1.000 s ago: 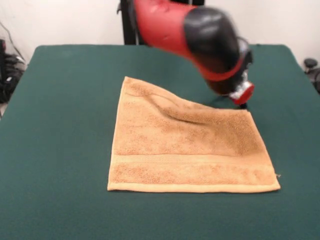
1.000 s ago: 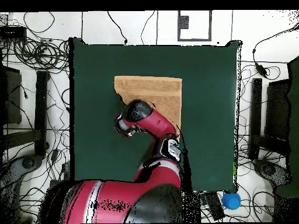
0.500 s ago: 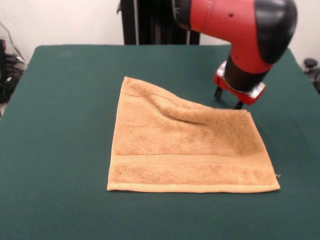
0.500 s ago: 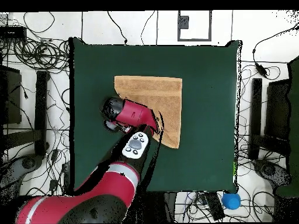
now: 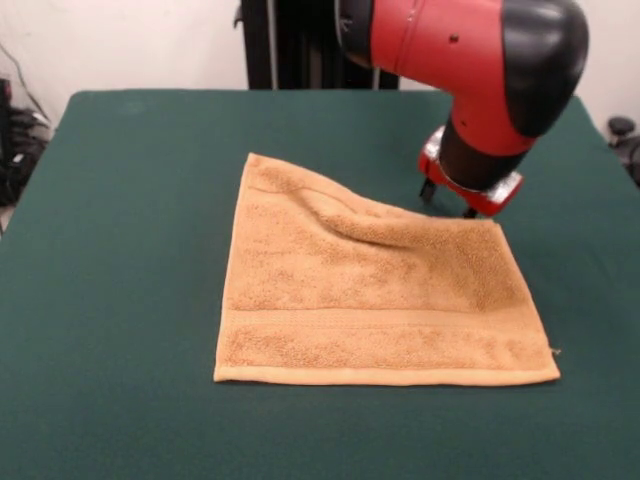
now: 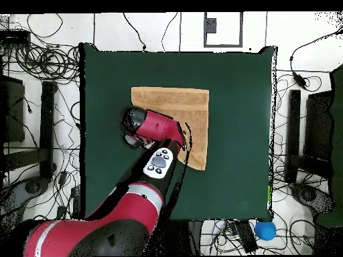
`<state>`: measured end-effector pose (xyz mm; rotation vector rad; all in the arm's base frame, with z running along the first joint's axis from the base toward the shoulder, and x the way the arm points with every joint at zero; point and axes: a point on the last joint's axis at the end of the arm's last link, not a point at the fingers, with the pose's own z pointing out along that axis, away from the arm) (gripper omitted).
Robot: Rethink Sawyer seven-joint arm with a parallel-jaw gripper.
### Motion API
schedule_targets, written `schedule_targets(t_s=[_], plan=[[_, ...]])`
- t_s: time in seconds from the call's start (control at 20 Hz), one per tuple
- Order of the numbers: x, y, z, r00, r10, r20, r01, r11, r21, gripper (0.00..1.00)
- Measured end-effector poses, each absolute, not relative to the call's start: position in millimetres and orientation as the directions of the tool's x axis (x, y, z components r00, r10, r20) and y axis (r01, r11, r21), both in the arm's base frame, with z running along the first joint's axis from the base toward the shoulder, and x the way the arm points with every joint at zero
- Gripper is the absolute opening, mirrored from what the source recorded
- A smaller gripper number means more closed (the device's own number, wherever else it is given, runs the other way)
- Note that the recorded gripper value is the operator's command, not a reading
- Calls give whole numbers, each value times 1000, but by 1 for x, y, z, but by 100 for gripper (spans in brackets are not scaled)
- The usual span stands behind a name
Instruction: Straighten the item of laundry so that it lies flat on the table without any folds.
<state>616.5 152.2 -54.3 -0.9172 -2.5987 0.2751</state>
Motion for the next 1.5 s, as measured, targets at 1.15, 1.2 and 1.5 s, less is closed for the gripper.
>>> schedule_targets(t_s=[1.15, 1.2, 1.5], plan=[[690, -31, -53, -894, 439, -93, 410, 716, -565, 100], [690, -39, -55, -894, 436, -99, 411, 713, -568, 100], [691, -63, -55, -885, 451, -118, 434, 703, -563, 0]])
